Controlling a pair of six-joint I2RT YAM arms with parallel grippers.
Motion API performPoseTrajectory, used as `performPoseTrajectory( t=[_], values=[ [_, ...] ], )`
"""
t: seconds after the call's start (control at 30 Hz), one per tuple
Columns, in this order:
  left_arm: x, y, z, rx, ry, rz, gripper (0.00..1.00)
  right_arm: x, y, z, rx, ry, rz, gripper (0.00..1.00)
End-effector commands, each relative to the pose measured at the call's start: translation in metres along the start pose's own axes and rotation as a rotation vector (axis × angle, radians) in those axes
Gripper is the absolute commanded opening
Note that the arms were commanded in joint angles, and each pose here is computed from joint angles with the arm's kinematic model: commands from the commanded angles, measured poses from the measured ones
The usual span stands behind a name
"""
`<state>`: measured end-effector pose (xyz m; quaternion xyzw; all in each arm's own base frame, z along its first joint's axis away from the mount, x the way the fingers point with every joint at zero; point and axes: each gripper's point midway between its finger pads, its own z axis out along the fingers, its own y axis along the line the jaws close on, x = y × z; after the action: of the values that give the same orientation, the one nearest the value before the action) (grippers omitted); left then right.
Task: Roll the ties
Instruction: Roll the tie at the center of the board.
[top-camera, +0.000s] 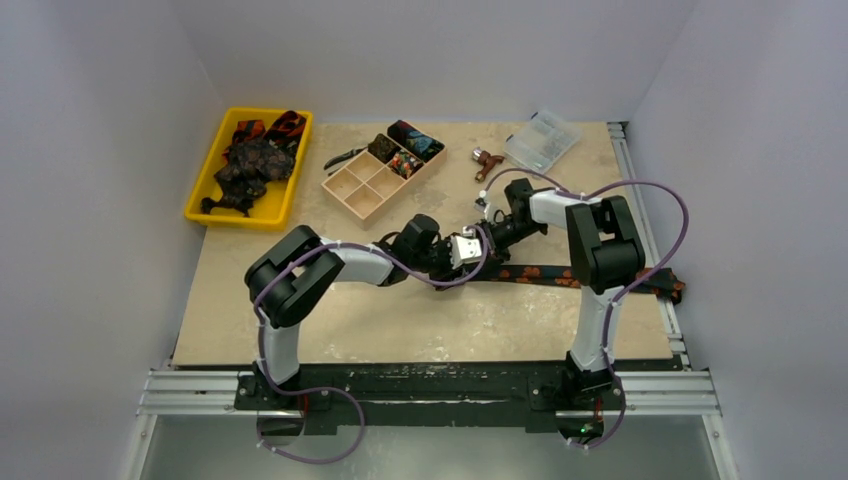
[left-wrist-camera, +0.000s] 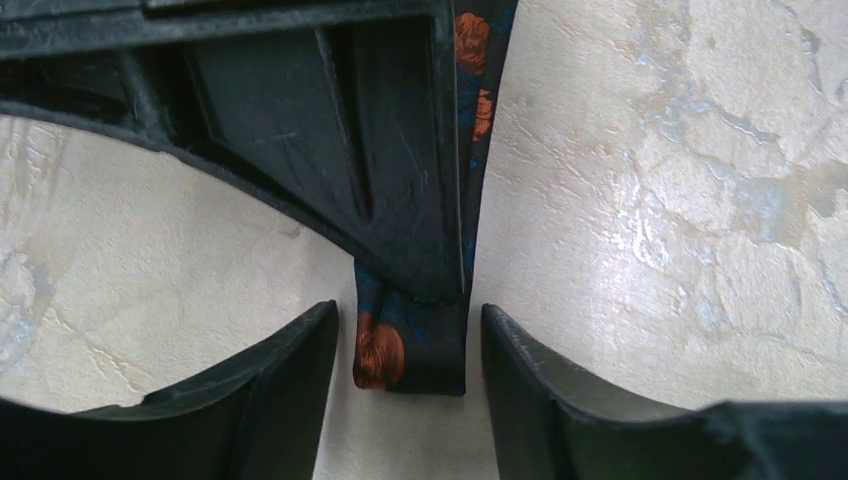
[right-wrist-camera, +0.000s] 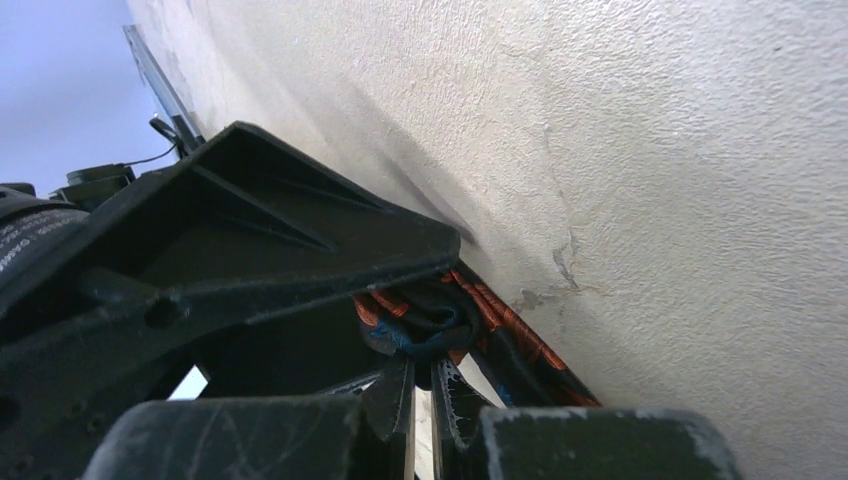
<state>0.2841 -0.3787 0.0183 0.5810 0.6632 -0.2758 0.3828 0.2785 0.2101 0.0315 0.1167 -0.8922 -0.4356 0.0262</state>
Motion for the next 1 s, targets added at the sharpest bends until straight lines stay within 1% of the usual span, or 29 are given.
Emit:
performPoseTrajectory(
  t=[0.0,0.1,0.13,0.2,0.33,0.5,0.57,0.6,0.7,0.73,0.77,0.83,0.97],
  values=[
    [0.053,-0.020,-0.010,0.076,0.086,-0.073,0.58,0.005,-0.020,-0.002,0.043,0.015,-0.041,0.00],
    [0.034,-0.019,-0.009,0.135,-0.043,-0.089,0.65,0.015,-0.036,0.000,0.045,0.042,-0.003,0.00],
    [0.024,-0.015,-0.008,0.135,-0.102,-0.061,0.67,0.017,-0.041,0.000,0.044,0.052,0.009,0.00],
    [0.019,-0.016,-0.005,0.140,-0.161,-0.025,0.68,0.021,-0.050,-0.001,0.040,0.063,0.035,0.00],
    [0.014,-0.009,0.008,0.123,-0.222,-0.023,0.69,0.019,-0.062,-0.005,0.027,0.070,0.071,0.00],
    [0.014,-0.018,0.023,0.139,-0.243,0.030,0.67,0.018,-0.062,-0.005,0.013,0.082,0.086,0.00],
    [0.014,-0.019,0.027,0.136,-0.237,0.037,0.62,0.018,-0.060,-0.005,0.000,0.081,0.091,0.00],
    [0.015,-0.018,0.028,0.126,-0.227,0.033,0.58,0.018,-0.059,-0.005,-0.006,0.080,0.091,0.00],
    [0.018,-0.013,0.023,0.093,-0.187,0.031,0.37,0.014,-0.051,-0.006,-0.012,0.067,0.064,0.00],
    [0.024,-0.013,0.019,0.078,-0.153,0.028,0.31,0.010,-0.046,-0.007,-0.012,0.056,0.049,0.00],
    [0.029,-0.012,0.015,0.069,-0.118,0.018,0.26,0.005,-0.040,-0.010,-0.014,0.039,0.038,0.06],
    [0.041,-0.011,0.006,0.044,-0.042,-0.001,0.21,-0.003,-0.031,-0.018,-0.011,0.011,0.017,0.18],
    [0.060,-0.013,-0.008,0.025,0.081,-0.011,0.18,-0.008,-0.014,-0.038,0.037,-0.028,-0.053,0.34]
  ],
)
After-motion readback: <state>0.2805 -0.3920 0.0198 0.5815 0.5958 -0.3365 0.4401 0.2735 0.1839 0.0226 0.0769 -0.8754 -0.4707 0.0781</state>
